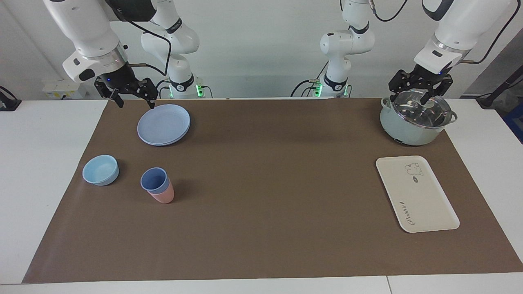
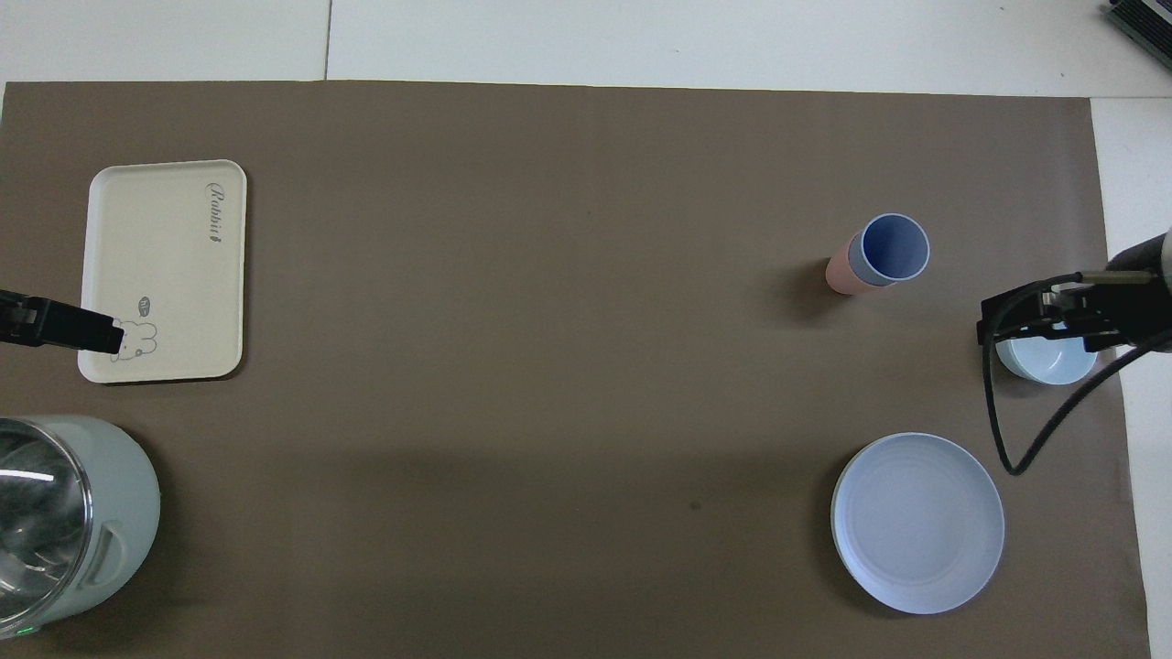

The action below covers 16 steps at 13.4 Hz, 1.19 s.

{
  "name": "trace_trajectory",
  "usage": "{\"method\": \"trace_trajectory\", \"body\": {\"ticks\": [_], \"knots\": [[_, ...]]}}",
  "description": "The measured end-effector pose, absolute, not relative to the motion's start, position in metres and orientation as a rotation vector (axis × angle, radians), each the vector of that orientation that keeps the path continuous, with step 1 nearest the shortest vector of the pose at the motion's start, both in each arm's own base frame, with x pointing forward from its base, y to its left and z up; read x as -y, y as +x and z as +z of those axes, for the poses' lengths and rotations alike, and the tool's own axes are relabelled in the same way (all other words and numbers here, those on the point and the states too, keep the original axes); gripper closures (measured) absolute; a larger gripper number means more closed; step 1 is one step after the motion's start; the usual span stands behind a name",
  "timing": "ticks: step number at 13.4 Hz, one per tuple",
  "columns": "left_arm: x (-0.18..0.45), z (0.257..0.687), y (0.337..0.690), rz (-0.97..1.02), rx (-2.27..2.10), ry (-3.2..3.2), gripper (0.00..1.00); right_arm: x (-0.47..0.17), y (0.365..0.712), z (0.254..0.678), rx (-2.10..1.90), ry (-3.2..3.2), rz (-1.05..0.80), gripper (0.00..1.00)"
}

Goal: Place cup on tray
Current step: 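Move the right gripper toward the blue cup nested in the pink cup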

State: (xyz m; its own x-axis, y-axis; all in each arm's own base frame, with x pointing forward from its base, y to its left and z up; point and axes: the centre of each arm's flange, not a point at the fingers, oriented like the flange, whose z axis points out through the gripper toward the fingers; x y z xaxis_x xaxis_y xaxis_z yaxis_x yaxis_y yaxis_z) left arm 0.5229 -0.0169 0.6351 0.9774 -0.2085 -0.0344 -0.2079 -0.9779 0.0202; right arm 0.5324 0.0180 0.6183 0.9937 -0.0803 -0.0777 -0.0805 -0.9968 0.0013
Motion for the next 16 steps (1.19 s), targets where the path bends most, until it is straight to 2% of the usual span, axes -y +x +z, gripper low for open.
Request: {"method": "trace_trajectory", "body": {"ticks": [9, 12, 16], "knots": [[0.017, 0.635, 0.523, -0.057, 0.327, 3.107, 0.00, -0.020, 0.533, 0.623, -0.124, -3.135, 0.075, 0.00], [0.017, 0.635, 0.523, -0.057, 0.327, 3.107, 0.00, -0.013, 0.543, 0.628, -0.343, -3.111, -0.040, 0.04], [0.017, 0.635, 0.523, -0.057, 0.327, 3.107, 0.00, 0.018, 0.571, 0.611, -0.601, -3.072, -0.042, 0.03]]}}
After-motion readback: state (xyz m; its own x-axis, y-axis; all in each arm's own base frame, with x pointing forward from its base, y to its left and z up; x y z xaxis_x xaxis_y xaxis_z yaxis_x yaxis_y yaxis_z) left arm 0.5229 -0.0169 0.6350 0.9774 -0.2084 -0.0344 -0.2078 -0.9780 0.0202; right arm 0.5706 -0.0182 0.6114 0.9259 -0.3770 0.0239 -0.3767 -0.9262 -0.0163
